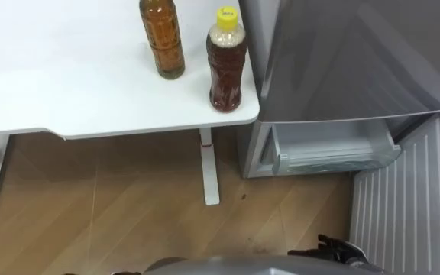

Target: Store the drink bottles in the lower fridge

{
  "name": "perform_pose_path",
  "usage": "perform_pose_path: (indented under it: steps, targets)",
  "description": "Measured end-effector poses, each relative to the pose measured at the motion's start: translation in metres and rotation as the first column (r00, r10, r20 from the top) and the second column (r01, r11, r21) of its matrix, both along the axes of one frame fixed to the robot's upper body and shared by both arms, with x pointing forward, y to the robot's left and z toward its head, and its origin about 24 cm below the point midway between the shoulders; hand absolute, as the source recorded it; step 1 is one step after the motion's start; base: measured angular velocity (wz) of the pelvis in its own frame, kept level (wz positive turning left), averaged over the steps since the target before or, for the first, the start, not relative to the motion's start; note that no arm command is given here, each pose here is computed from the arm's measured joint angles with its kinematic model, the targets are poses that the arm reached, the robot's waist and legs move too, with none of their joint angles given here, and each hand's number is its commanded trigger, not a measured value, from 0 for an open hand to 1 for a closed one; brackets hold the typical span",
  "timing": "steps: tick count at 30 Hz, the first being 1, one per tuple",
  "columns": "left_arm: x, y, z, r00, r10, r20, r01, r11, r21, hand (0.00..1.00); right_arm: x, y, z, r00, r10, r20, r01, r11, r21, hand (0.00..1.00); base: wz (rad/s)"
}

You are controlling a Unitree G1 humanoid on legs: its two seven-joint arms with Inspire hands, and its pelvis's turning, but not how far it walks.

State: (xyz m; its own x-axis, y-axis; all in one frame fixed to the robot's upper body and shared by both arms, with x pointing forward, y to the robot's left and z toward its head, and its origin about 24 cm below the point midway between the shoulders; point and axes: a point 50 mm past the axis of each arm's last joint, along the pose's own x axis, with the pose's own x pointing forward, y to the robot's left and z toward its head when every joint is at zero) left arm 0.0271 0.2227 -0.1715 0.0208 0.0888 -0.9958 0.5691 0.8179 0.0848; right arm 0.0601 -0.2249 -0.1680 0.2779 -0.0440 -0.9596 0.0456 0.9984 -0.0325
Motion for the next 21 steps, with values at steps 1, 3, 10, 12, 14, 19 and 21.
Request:
perform_pose_path:
  steps: [1, 3, 10, 12, 14, 19, 21]
  targets:
    - [-0.0005, -0.0001, -0.0001, 1.0, 0.0, 0.0, 0.0, 1.0, -0.001, 0.0, -0.0001, 0.0, 0.0, 1.0, 0.0, 0.0, 0.0, 1.0, 0.0, 0.0, 0.06]
    - [-0.0009, -0.0002, -0.0001, 1.0, 0.0, -0.001, 0.0, 1.0, -0.001, 0.0, -0.0004, 0.0, 0.0, 1.0, 0.0, -0.001, 0.0, 1.0, 0.001, 0.0, 0.1]
    - [-0.0027, 0.0009, -0.0002, 1.0, 0.002, 0.015, -0.002, 1.0, 0.031, 0.0, -0.002, -0.0003, -0.0004, 1.0, 0.007, -0.016, -0.007, 1.0, 0.005, 0.0, 0.02]
    - [-0.0023, 0.0011, -0.0001, 1.0, 0.001, 0.024, -0.002, 0.999, 0.043, 0.0, -0.0023, -0.0005, -0.0005, 1.0, 0.003, -0.02, -0.003, 1.0, 0.003, 0.0, 0.08]
    - [-0.0017, 0.001, -0.0002, 0.999, 0.001, 0.033, -0.003, 0.999, 0.053, 0.0, -0.0021, -0.0005, -0.0005, 1.0, 0.003, -0.019, -0.003, 1.0, -0.003, 0.0, 0.13]
    - [-0.0023, 0.0027, 0.0, 0.997, 0.058, 0.053, -0.061, 0.996, 0.062, 0.0, -0.0019, -0.0012, -0.0004, 1.0, 0.017, -0.02, -0.017, 1.0, -0.021, 0.0, 0.06]
    - [-0.0015, 0.0037, 0.0003, 0.995, 0.074, 0.064, -0.078, 0.995, 0.063, 0.0, -0.0018, -0.0013, -0.0004, 1.0, 0.019, -0.019, -0.019, 1.0, -0.023, 0.0, 0.0]
